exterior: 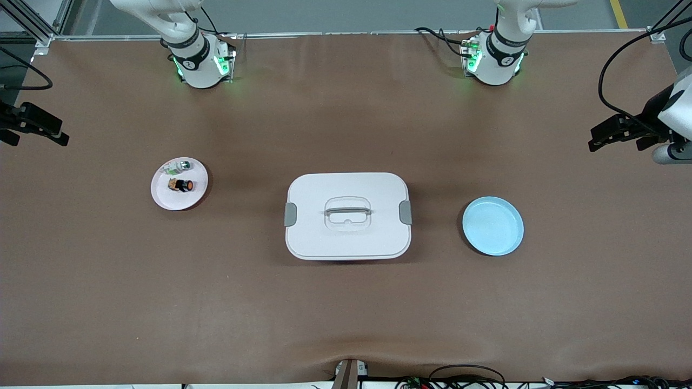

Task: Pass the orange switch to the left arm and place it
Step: 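Move the right gripper toward the white plate with the switch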

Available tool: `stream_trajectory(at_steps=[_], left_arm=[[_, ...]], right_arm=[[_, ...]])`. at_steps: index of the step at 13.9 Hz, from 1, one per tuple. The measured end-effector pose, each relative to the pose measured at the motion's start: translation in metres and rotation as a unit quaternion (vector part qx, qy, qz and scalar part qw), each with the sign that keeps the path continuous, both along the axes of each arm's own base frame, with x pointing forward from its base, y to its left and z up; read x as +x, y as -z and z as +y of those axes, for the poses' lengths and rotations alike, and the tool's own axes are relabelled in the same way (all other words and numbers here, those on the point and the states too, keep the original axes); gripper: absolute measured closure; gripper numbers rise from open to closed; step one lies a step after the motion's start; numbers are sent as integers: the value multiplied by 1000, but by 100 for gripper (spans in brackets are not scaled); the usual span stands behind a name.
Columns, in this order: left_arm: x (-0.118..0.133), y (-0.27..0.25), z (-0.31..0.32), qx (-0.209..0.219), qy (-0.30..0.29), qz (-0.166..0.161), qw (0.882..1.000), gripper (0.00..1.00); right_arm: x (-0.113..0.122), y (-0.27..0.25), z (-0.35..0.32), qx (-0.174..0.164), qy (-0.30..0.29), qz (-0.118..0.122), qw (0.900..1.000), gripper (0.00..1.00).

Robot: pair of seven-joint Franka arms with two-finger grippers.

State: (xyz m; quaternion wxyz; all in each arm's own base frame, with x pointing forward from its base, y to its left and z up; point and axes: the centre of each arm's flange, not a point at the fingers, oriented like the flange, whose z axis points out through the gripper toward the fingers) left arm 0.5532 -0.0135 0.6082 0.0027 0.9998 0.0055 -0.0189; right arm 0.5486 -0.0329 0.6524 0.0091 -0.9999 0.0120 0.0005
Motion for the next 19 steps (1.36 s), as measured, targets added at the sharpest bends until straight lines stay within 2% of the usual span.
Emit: stream_trajectory(at_steps=[12, 15, 19], left_arm=[[1, 2, 4, 0, -3, 1, 1000, 0], [1, 2, 4, 0, -4, 2, 1000, 0], [1, 2, 4, 0, -4, 2, 1000, 0]], right_arm=[[2, 4, -5, -1, -12, 2, 1000, 0], [8, 16, -11, -1, -7, 14, 1000, 0], [32, 65, -12, 0, -7, 54, 999, 0]])
